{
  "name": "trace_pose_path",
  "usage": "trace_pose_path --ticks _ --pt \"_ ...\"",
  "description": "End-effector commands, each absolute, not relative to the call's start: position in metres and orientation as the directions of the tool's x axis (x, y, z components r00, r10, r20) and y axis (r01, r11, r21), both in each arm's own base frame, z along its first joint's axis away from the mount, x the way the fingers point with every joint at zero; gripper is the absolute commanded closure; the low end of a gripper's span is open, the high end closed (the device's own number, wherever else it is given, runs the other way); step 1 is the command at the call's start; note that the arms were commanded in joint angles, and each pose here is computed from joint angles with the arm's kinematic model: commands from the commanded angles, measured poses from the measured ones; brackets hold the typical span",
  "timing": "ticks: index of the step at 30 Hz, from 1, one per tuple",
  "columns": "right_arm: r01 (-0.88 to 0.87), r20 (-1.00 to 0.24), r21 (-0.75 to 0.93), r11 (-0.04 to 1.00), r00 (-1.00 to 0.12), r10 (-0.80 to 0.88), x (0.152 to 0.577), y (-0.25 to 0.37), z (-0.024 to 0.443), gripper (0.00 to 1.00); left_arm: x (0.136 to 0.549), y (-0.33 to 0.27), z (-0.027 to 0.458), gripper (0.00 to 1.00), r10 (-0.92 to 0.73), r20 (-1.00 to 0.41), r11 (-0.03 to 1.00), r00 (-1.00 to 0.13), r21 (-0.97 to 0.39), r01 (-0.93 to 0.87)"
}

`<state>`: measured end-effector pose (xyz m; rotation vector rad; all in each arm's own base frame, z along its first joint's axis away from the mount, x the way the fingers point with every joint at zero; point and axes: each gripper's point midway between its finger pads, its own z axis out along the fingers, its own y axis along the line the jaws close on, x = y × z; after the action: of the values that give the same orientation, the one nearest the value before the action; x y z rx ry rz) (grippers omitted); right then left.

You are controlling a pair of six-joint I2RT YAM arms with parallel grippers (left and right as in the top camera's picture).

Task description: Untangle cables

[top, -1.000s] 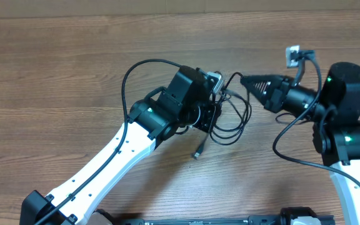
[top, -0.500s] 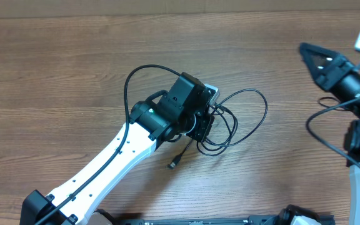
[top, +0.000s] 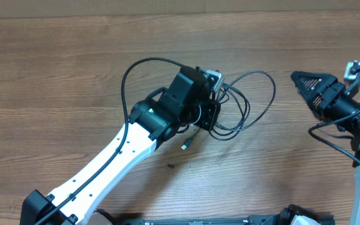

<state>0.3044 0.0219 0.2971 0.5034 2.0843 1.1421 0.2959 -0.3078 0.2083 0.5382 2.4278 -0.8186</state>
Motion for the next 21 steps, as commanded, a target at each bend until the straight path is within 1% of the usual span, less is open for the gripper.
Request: trace_pose_path --ticks 1,3,5,8,10,12,15,21 --pt "-0.067 -0.479 0.791 0.608 -0.686 0.548 0.297 0.024 0.301 0.11 0.312 -0.302 0.218 0.96 0.042 -0.567 0.782 -0.823 -0.494 0.380" --pt "-0.047 -0.468 0.783 0.620 -0.701 0.538 0.293 0.025 0.293 0.07 0.319 -0.303 0.224 0.96 -0.021 -0.559 0.774 -0.829 -0.534 0.340" --pt "0.010 -0.439 0.776 0.630 -0.708 0.553 0.289 0.021 0.283 0.06 0.323 -0.306 0.231 0.96 -0.070 -0.551 0.754 -0.831 -0.574 0.318" --pt "0.080 -0.400 0.766 0.638 -0.717 0.571 0.284 0.018 0.271 0.05 0.325 -0.317 0.245 0.96 -0.101 -0.551 0.701 -0.828 -0.630 0.334" --pt "0.096 -0.380 0.770 0.631 -0.725 0.574 0.282 0.019 0.268 0.05 0.325 -0.323 0.254 0.96 -0.118 -0.548 0.667 -0.828 -0.662 0.342" --pt "0.095 -0.374 0.771 0.630 -0.733 0.568 0.281 0.022 0.268 0.02 0.323 -0.329 0.261 0.96 -0.123 -0.542 0.629 -0.831 -0.690 0.357" --pt "0.080 -0.369 0.772 0.631 -0.751 0.548 0.279 0.031 0.267 0.02 0.317 -0.338 0.272 0.96 -0.111 -0.536 0.567 -0.837 -0.726 0.390" --pt "0.047 -0.395 0.768 0.639 -0.750 0.530 0.283 0.035 0.271 0.02 0.303 -0.347 0.278 0.96 -0.076 -0.486 0.495 -0.870 -0.776 0.390"
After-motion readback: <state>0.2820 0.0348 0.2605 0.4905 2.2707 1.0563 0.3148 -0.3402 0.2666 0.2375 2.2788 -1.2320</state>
